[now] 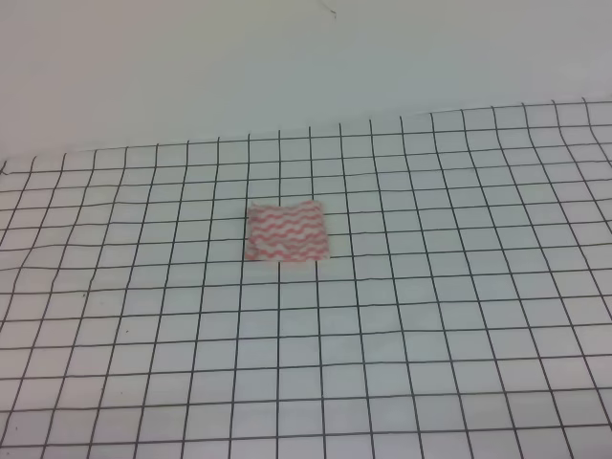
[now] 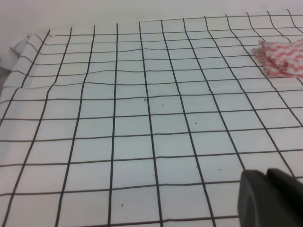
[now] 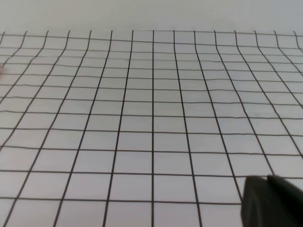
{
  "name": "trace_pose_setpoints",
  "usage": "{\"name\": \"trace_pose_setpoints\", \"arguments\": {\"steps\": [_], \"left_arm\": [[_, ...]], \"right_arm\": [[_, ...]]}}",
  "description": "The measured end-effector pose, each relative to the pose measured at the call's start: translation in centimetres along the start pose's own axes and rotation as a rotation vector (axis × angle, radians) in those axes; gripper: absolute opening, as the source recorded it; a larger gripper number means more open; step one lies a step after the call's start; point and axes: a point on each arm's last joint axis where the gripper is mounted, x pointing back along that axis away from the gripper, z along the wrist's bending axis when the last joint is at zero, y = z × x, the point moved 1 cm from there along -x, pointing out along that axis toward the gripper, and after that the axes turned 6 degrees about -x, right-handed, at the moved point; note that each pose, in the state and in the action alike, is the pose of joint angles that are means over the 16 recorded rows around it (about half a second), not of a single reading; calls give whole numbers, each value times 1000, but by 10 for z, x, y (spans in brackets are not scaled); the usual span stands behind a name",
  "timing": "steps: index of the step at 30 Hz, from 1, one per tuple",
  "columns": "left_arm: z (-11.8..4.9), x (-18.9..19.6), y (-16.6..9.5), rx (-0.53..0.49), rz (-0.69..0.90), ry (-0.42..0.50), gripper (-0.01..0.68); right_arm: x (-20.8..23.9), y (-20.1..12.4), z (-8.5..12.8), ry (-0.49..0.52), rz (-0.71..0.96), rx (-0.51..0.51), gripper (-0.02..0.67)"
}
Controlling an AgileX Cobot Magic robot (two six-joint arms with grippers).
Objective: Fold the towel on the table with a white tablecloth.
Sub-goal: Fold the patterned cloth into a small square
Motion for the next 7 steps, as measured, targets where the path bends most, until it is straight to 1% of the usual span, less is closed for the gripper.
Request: {"name": "trace_pose_setpoints", "arguments": {"steps": [7], "left_arm": [[0, 0, 0, 0, -1, 0, -1]], "right_arm": [[0, 0, 0, 0, 0, 0, -1]]}}
